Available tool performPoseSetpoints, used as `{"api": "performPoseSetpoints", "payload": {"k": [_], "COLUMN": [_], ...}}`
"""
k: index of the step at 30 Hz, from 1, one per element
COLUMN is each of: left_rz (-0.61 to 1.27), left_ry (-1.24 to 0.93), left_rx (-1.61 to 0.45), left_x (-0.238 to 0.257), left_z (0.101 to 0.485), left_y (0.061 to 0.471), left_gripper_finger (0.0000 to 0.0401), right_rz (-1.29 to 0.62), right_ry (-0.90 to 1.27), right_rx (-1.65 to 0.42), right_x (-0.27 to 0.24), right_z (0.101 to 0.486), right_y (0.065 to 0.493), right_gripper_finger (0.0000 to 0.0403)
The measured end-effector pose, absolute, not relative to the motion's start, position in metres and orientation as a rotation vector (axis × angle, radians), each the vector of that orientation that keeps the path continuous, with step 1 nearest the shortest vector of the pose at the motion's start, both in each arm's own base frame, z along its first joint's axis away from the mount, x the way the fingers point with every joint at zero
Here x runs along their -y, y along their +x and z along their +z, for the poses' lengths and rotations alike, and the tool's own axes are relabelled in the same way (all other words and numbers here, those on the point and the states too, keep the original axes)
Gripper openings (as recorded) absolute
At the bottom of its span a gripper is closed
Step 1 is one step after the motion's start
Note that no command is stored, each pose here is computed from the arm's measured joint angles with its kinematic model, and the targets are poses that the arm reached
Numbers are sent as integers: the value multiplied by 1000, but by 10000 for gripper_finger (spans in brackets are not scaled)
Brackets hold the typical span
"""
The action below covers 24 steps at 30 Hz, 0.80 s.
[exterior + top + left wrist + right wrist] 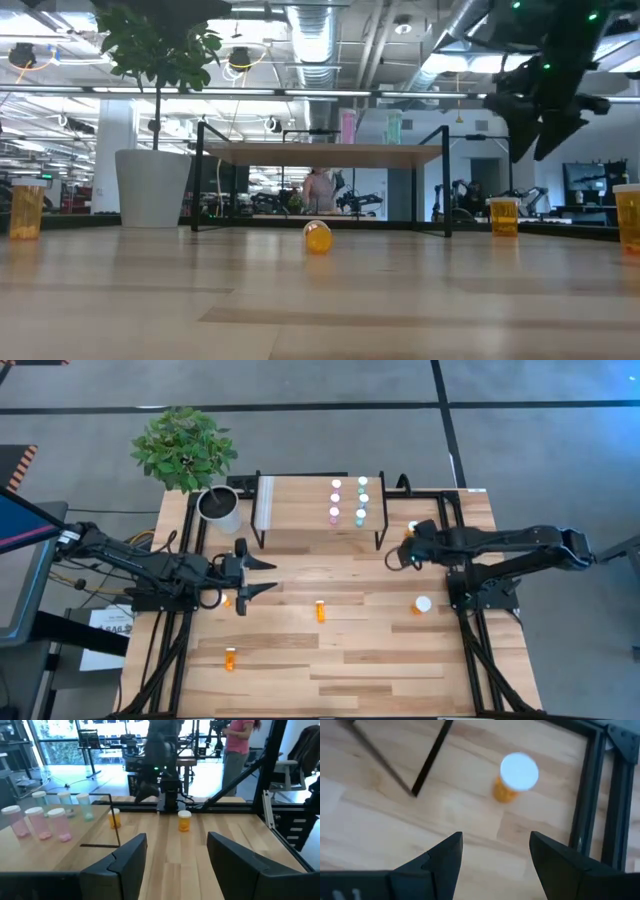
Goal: Pick and place medicine bottles onto shelf by color
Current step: Put the top large orange pill bottle on the shelf
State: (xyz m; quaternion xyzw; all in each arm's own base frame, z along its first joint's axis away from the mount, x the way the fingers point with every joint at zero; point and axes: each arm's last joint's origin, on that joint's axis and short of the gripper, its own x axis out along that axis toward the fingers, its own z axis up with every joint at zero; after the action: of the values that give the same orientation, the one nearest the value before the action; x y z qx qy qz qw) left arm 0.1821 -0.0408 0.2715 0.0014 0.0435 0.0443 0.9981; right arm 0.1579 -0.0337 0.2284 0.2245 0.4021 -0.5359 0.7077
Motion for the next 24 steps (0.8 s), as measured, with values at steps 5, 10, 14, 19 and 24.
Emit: {"api": "performPoseSetpoints", "payload": {"k": [5, 10, 14, 19, 24], "left_rz": [71, 60, 60, 60, 60], "left_ry": [8, 12, 12, 10, 7], "left_rx": [-101, -101, -101, -100, -100], "left_x": [44, 46, 46, 46, 46], "left_z": [270, 270, 270, 270, 270], "left_y": [181, 181, 181, 181, 181], "left_gripper_finger": [199, 199, 199, 199, 199], "right_rz": [-1163, -1122, -1077, -1119, -1189], "right_ry": [487, 483, 505, 495, 453], "right_rx": [-921, -860, -776, -705, -671], "right_x": [53, 66, 68, 70, 76], "right_z": [232, 227, 196, 173, 172], "right_y": [155, 151, 139, 126, 122], "right_gripper_finger": [255, 255, 255, 255, 255]}}
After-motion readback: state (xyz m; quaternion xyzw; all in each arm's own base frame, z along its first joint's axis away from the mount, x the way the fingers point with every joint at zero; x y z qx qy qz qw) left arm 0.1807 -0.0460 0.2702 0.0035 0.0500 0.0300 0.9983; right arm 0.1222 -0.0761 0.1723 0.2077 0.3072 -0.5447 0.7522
